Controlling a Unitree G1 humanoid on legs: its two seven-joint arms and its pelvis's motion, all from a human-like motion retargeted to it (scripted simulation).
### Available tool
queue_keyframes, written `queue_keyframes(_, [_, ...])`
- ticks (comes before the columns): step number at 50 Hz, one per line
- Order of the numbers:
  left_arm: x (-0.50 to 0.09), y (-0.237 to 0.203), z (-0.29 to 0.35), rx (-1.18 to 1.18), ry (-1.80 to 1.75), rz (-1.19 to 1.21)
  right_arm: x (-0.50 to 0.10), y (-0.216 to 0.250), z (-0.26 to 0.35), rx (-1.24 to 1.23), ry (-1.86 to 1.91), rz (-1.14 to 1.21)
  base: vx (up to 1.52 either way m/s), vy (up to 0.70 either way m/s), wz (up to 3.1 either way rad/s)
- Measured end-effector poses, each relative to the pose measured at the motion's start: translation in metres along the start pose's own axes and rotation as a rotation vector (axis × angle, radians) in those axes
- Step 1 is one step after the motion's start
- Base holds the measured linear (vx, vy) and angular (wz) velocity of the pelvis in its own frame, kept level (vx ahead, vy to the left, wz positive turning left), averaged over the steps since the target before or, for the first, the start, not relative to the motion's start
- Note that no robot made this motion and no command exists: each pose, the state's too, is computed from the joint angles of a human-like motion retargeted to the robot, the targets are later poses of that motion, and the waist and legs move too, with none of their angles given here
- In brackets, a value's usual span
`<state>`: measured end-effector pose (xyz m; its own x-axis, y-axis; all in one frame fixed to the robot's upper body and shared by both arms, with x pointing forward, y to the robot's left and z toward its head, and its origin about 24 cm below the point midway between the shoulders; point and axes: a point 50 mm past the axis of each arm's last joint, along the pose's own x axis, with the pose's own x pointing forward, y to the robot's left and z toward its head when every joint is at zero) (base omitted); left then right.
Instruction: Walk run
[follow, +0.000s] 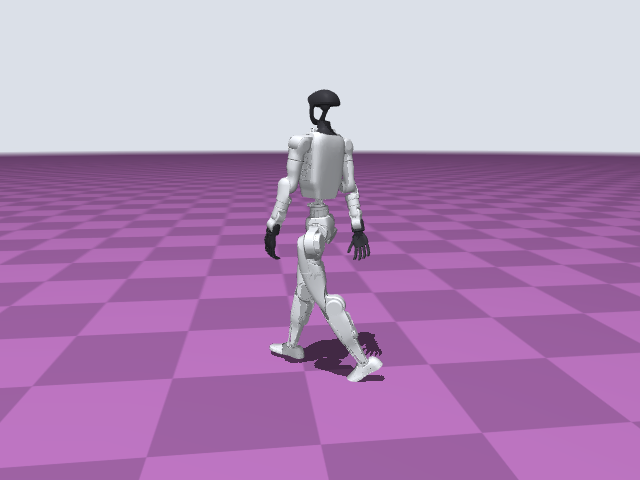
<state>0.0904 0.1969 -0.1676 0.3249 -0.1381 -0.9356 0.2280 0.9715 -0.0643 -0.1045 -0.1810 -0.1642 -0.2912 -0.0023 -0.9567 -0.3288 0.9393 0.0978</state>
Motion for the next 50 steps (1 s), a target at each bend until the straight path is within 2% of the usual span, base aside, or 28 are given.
queue_keyframes(3, [-0.007,-0.020,-0.050,-0.031,0.148,-0.005,-0.001,-0.011,0.004,0.013,0.000,-0.020,0.84,-0.33,-0.01])
queue_keyframes(8, [-0.035,-0.034,-0.122,-0.076,0.415,-0.025,-0.008,-0.043,0.048,-0.007,-0.133,-0.142,0.66,-0.24,0.86])
queue_keyframes(13, [-0.070,-0.051,-0.178,-0.169,0.650,-0.072,-0.028,-0.084,0.099,-0.164,-0.249,-0.301,0.50,-0.21,-1.93])
queue_keyframes(20, [-0.098,-0.069,-0.214,-0.367,0.728,-0.073,-0.063,-0.119,0.165,-0.216,-0.484,-0.399,0.60,-0.11,-0.38])
queue_keyframes(26, [-0.103,-0.073,-0.220,-0.475,0.729,-0.038,-0.073,-0.123,0.180,-0.133,-0.591,-0.406,0.72,-0.09,-0.04])
queue_keyframes(30, [-0.098,-0.078,-0.214,-0.520,0.708,-0.049,-0.061,-0.113,0.165,-0.107,-0.529,-0.357,0.82,-0.07,-0.06])
queue_keyframes(35, [-0.086,-0.076,-0.200,-0.524,0.650,-0.100,-0.033,-0.085,0.118,-0.172,-0.301,-0.240,0.99,-0.03,-0.49])
queue_keyframes(39, [-0.067,-0.057,-0.175,-0.529,0.561,-0.043,-0.016,-0.059,0.075,-0.285,-0.114,-0.207,0.92,-0.01,0.02])
queue_keyframes(45, [-0.025,-0.011,-0.091,-0.418,0.310,0.087,-0.008,-0.045,0.036,-0.431,0.038,-0.203,0.72,0.04,0.13])
queue_keyframes(50, [-0.001,0.011,0.006,-0.216,-0.018,0.043,-0.004,-0.028,0.015,-0.320,0.036,-0.114,0.71,0.04,1.21])
